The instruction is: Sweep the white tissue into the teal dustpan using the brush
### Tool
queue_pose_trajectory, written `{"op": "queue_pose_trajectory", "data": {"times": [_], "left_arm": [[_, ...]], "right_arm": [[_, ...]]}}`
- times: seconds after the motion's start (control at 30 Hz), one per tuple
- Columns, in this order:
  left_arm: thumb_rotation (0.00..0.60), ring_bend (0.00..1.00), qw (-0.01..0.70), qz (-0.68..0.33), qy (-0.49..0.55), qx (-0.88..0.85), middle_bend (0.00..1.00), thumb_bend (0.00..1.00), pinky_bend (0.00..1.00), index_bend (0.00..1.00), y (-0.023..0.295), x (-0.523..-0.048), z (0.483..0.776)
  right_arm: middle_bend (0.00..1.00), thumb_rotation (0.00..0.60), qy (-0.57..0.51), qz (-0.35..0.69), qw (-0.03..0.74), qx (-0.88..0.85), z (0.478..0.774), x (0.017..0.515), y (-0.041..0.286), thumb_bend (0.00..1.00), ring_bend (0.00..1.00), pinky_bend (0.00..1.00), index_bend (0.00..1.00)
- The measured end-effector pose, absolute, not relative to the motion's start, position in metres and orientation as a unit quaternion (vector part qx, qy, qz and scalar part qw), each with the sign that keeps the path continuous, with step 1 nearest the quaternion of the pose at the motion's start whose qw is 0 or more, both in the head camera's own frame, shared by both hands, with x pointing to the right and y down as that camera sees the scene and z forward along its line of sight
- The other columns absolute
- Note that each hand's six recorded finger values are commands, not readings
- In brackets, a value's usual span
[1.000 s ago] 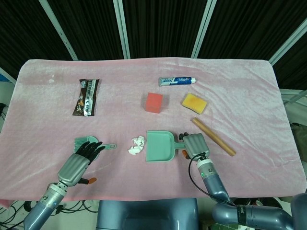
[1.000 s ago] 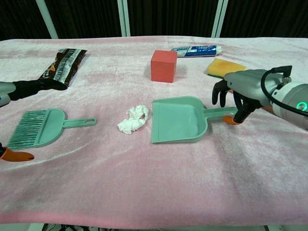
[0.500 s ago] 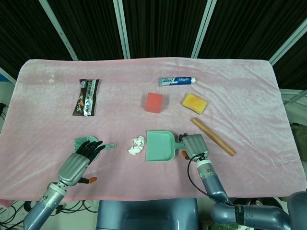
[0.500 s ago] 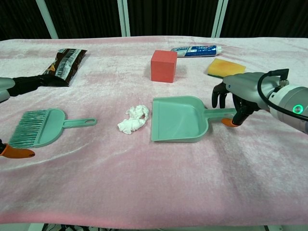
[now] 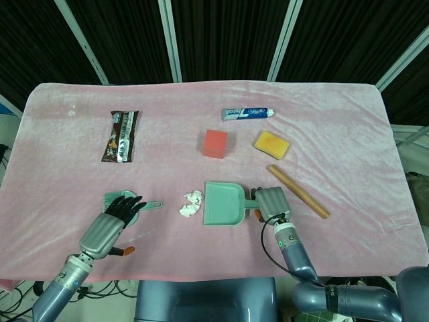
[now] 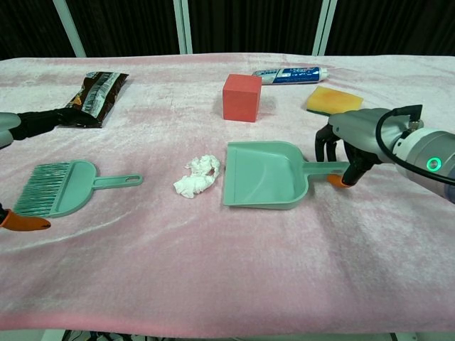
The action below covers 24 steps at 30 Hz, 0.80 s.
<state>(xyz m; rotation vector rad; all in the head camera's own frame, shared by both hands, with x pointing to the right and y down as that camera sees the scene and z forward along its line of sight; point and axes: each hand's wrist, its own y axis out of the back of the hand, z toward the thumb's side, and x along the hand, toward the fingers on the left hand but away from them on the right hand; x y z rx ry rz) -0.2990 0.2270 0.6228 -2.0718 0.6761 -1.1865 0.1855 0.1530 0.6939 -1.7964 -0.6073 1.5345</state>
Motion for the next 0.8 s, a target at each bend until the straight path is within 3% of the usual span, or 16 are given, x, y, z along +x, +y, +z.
{"op": "queue_pose_trajectory", "data": {"times": [0.23,0.47,0.7,0.8], "left_arm": [[0.600,0.00,0.323,-0.453,0.260,-0.790,0.00,0.00,0.01,0.00,0.226,-0.300,0.623],[0.600,0.00,0.321,-0.453,0.263,-0.789,0.00,0.00,0.01,0.00,0.224,-0.300,0.622],[0.600,0.00,0.323,-0.453,0.265,-0.788,0.00,0.00,0.02,0.00,0.222,-0.299,0.620],[0.600,0.00,0.327,-0.452,0.268,-0.786,0.00,0.00,0.09,0.04,0.217,-0.296,0.619]], "right_arm": [[0.65,0.600,-0.232,0.593,0.347,-0.689,0.696,0.187,0.154,0.45,0.70,0.76,0.62],[0.66,0.600,-0.229,0.588,0.351,-0.692,0.695,0.185,0.156,0.57,0.71,0.76,0.65],[0.66,0.600,-0.210,0.571,0.359,-0.708,0.686,0.180,0.150,0.58,0.71,0.76,0.66],[0.66,0.600,-0.204,0.563,0.364,-0.713,0.679,0.178,0.145,0.58,0.71,0.76,0.66]]}}
